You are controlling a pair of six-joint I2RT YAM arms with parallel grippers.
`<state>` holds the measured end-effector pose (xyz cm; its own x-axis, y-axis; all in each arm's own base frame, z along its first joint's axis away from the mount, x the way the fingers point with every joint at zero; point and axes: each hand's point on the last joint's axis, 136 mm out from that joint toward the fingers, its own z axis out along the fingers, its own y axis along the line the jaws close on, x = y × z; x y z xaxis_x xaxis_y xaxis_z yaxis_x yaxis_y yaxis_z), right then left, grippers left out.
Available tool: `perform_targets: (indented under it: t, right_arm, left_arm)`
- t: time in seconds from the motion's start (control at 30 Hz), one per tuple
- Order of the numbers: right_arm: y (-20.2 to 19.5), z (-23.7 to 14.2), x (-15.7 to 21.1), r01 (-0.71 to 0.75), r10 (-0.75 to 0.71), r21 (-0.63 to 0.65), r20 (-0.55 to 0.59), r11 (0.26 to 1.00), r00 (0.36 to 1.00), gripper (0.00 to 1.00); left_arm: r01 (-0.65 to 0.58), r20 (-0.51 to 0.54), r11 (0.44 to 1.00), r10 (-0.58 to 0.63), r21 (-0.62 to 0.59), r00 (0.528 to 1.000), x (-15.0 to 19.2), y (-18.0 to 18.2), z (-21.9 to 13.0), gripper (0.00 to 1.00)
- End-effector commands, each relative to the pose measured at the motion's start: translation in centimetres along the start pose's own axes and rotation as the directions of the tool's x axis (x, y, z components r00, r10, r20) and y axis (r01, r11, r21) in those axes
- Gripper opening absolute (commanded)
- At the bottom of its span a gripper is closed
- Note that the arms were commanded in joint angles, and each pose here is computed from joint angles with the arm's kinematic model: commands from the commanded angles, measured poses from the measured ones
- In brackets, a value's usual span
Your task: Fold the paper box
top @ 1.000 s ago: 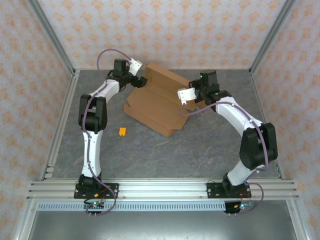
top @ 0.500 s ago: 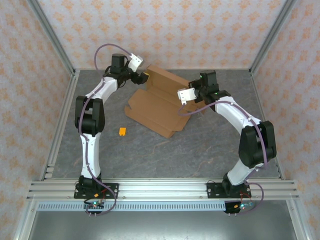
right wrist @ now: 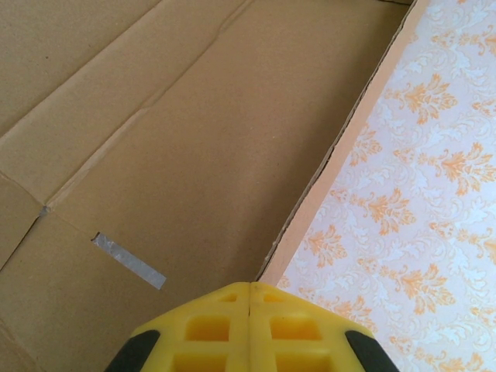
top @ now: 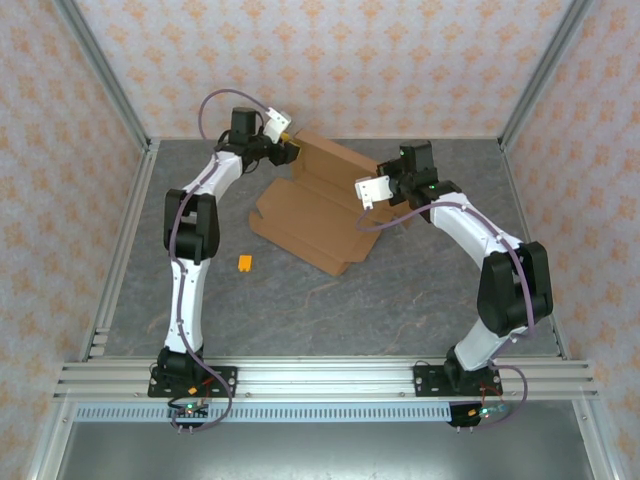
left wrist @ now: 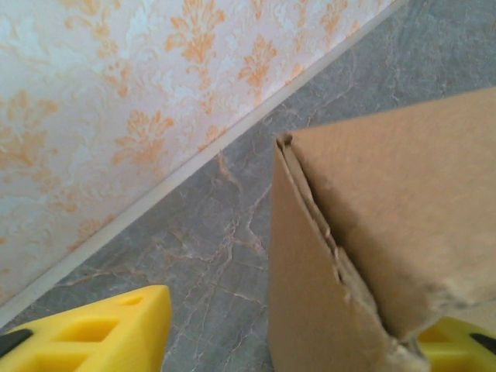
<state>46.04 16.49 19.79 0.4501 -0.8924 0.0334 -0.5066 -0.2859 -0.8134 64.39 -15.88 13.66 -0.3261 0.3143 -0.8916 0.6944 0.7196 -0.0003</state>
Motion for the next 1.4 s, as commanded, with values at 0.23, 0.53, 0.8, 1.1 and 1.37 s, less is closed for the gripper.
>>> perform_targets:
  t: [0.23, 0.53, 0.8, 1.1, 1.37]
  right_arm:
    - [-1.5, -0.3, 0.4, 0.006, -0.006, 0.032, -0.004, 0.999, 1.0, 0.0]
    - [-1.9, -0.4, 0.2, -0.039, 0.039, 0.05, 0.003, 0.998, 0.999, 0.23]
    - [-3.0, -2.6, -1.7, -0.247, 0.24, 0.088, 0.082, 0.965, 0.967, 0.82]
    - [-7.5, -9.1, -4.6, -0.765, 0.696, 0.087, 0.361, 0.638, 0.621, 0.99]
    - [-8.9, -10.9, -0.6, -0.991, 0.932, 0.027, 0.346, -0.128, -0.111, 0.86]
  left_arm:
    - [0.051, 0.061, 0.997, -0.055, 0.06, 0.997, -0.5, -0.8, 0.7, 0.25]
    - [0.139, 0.048, 0.986, -0.135, -0.091, 0.99, 0.0, 0.8, -0.2, 0.0]
    - [0.262, 0.111, 0.938, -0.242, -0.226, 0.964, 0.3, 1.4, -2.9, 0.0]
    - [0.332, 0.128, 0.859, -0.306, -0.389, 0.943, 1.4, 0.6, -6.3, 0.0]
    - [0.375, 0.173, 0.809, -0.333, -0.453, 0.927, 1.5, -0.1, -7.4, 0.0]
